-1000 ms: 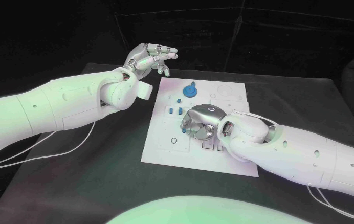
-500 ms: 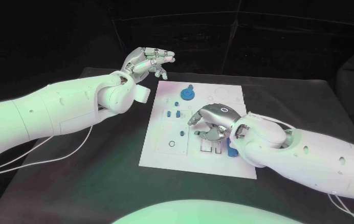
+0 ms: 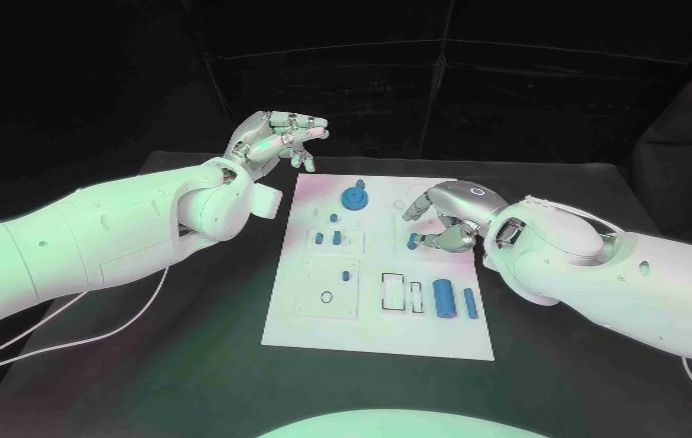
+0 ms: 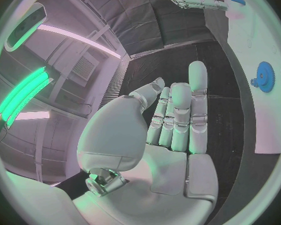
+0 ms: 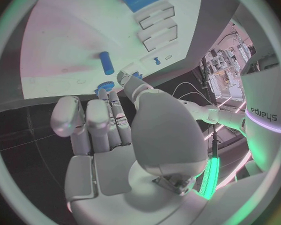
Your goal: Assemble the parts on the task board
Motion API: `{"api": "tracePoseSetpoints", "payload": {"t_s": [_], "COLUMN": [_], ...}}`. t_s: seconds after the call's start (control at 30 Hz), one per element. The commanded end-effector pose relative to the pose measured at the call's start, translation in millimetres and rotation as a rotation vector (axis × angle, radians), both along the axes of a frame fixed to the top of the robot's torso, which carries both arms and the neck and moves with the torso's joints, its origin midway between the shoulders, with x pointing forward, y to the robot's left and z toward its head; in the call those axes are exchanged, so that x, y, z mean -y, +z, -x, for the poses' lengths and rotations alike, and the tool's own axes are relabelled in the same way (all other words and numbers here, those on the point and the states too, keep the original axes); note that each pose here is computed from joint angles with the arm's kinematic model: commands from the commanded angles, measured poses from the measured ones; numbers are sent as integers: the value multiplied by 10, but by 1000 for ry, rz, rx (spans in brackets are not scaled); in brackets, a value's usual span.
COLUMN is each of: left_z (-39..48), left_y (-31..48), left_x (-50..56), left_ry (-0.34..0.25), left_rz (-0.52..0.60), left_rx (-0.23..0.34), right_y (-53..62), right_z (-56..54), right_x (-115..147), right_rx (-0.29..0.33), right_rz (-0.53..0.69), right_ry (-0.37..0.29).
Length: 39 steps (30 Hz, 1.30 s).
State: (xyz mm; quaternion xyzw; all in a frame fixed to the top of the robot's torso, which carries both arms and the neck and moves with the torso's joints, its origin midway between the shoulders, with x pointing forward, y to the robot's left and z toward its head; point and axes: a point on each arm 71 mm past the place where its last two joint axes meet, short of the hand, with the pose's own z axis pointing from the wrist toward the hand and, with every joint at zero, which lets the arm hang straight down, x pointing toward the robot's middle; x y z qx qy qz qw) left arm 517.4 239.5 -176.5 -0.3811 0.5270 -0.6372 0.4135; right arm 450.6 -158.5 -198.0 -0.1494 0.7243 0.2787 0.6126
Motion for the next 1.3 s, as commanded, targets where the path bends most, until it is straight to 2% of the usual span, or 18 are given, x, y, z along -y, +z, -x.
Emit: {"api": "tracePoseSetpoints", "payload": {"t_s": [0.03,0.43,0.93,1.07,1.3], "left_z": [-1,-1,-4,-5,-8], "left_y": [10,5,2,2,-1], "left_x": [16,17,16,15,16], "left_ry": [-15,-20,-21,-21,-22], "left_rz": [9,9,8,8,7], "left_rx": [-1,-8,-10,-10,-13], "right_y": [-34,-101,-132,-130,-83], "right_z": [-23,-48,-65,-75,-107], "right_x": [22,-39,-87,-102,-126], "right_rx": [-44,-89,-107,-97,-33], "right_rz": [45,103,122,119,72], "right_ry": [-14,22,32,29,8]}}
